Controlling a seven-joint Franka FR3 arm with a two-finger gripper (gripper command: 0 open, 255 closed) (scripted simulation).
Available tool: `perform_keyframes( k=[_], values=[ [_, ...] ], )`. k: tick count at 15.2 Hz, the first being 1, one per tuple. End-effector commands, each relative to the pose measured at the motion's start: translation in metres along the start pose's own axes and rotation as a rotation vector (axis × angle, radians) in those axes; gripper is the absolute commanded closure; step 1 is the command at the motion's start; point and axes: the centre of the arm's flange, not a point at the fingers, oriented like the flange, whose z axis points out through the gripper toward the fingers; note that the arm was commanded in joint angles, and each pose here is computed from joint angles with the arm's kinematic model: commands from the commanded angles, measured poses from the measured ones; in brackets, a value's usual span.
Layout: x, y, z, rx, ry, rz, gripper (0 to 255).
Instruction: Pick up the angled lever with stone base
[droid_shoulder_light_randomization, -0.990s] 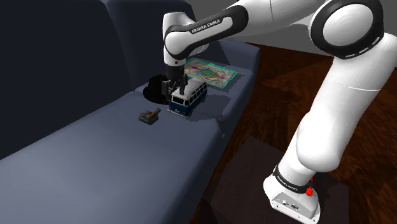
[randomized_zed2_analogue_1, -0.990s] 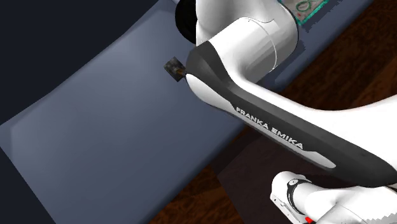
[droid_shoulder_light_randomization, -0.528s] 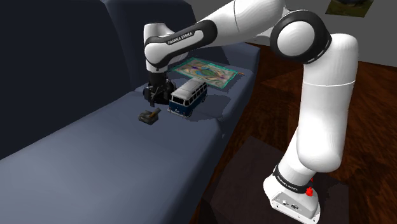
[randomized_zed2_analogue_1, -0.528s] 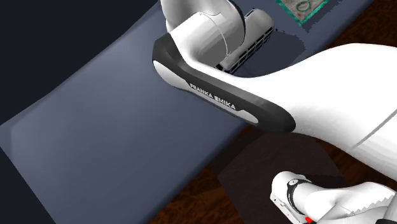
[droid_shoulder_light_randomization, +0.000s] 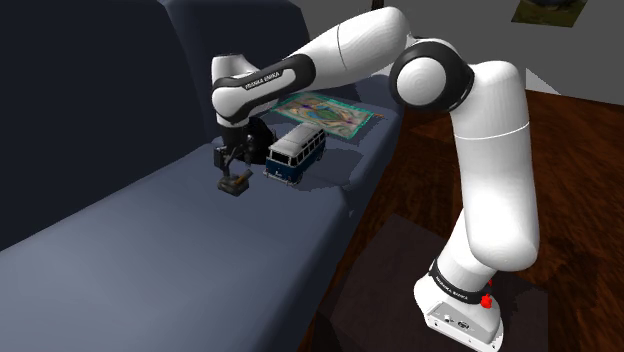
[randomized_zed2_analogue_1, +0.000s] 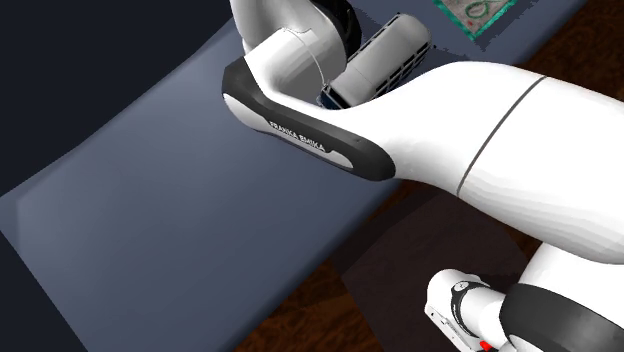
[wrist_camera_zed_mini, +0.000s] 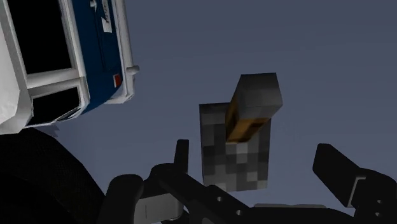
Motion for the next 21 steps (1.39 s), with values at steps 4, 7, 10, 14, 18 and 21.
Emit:
perform_keyframes(
  k=[4,7,10,14,18,21],
  values=[
    [0.001,0.000,0.024,0.000,0.001,0.000,0],
    [0.000,0.001,0.025,0.000,0.001,0.000,255],
    [0.000,0.001,0.025,0.000,0.001,0.000,255],
    [0.000,0.001,0.025,0.000,0.001,0.000,255],
    [0.001,-0.001,0.008,0.000,0.001,0.000,255],
    [0.001,-0.001,-0.008,0.000,0.001,0.000,255]
  ],
)
